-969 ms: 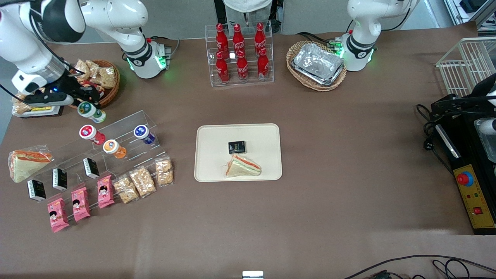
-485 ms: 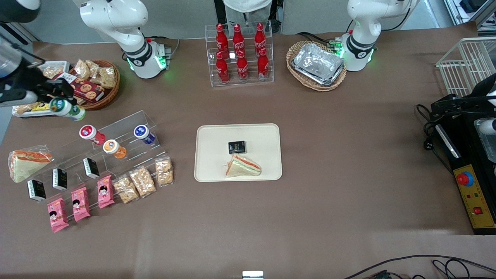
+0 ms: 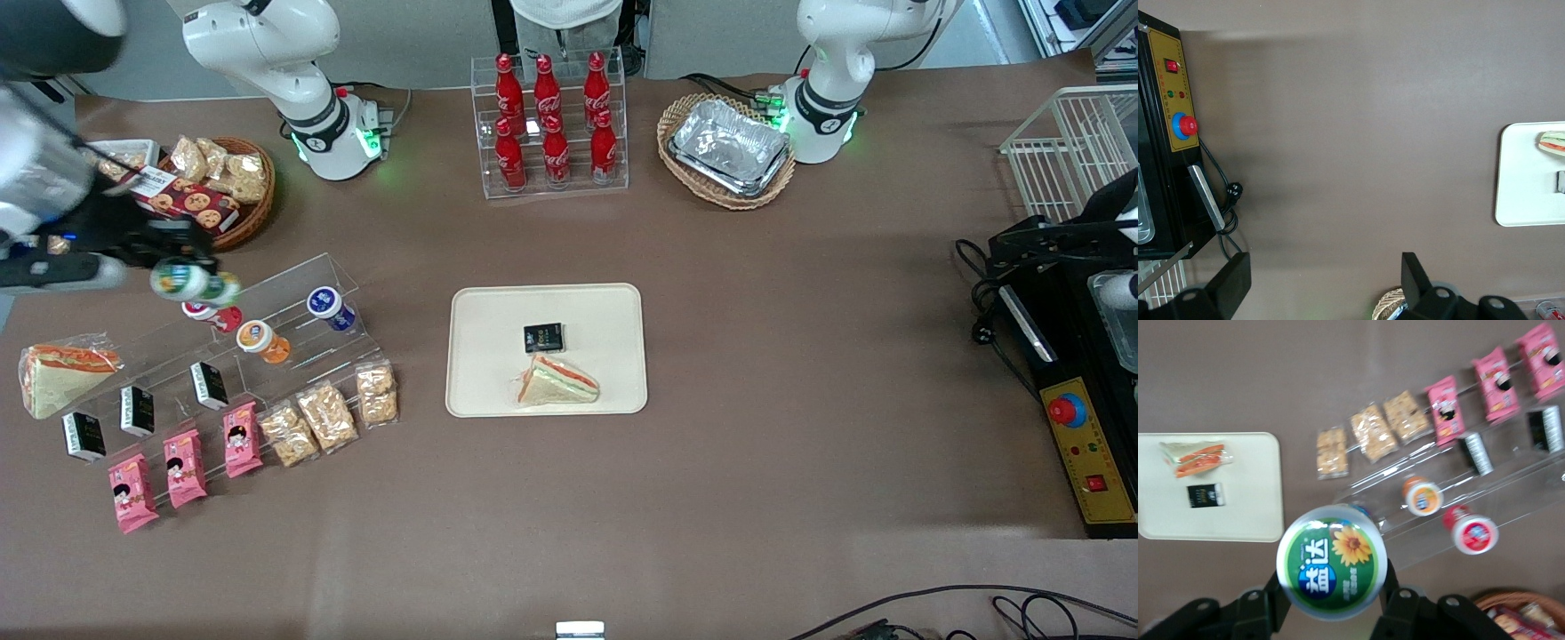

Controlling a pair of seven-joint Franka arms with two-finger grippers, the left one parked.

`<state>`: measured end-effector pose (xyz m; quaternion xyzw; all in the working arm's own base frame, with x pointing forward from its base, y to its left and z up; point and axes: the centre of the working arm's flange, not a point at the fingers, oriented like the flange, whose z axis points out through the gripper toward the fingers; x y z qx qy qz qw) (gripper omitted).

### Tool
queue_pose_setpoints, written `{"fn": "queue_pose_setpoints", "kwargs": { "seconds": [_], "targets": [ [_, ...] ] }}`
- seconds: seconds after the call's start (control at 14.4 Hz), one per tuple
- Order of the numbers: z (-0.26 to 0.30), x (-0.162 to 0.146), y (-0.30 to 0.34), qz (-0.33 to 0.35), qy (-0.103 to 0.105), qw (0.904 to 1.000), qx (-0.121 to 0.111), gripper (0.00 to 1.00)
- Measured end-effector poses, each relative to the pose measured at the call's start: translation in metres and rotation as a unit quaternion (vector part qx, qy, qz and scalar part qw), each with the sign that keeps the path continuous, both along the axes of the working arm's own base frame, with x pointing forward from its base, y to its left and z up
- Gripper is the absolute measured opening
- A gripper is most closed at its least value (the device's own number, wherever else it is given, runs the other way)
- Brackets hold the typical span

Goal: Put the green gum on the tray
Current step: 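Lift the green gum bottle and carry it toward the cream tray, then lower the green gum bottle onto the tray beside the black box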

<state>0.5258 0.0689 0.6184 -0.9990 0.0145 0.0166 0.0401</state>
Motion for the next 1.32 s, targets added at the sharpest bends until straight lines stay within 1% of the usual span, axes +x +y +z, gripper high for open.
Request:
{"fn": "queue_pose_setpoints", "kwargs": {
  "seconds": [0.07,0.14,0.35,0.55,0.62,0.69,0.83,0.97,1.11,1.32],
  "targets": [
    [-0.006,-0.001,0.032,-0.016,0.007,0.9999,-0.003,0.56],
    [-0.012,-0.002,0.064,-0.03,0.009,0.9995,-0.005,0.56],
    [-0.042,-0.003,0.15,-0.07,0.006,0.9975,-0.008,0.56],
    [-0.096,-0.007,0.212,-0.105,0.002,0.9944,-0.009,0.56],
    [-0.119,-0.014,0.228,-0.113,-0.001,0.9936,-0.008,0.56],
    [-0.146,-0.022,0.242,-0.118,-0.009,0.9929,-0.012,0.56],
    [-0.197,-0.044,0.26,-0.129,-0.029,0.991,-0.022,0.56],
    [-0.245,-0.071,0.271,-0.126,-0.042,0.9909,-0.022,0.56],
    [-0.283,-0.093,0.269,-0.121,-0.049,0.9913,-0.017,0.56],
    [-0.317,-0.111,0.257,-0.127,-0.054,0.9903,-0.011,0.56]
  ]
}}
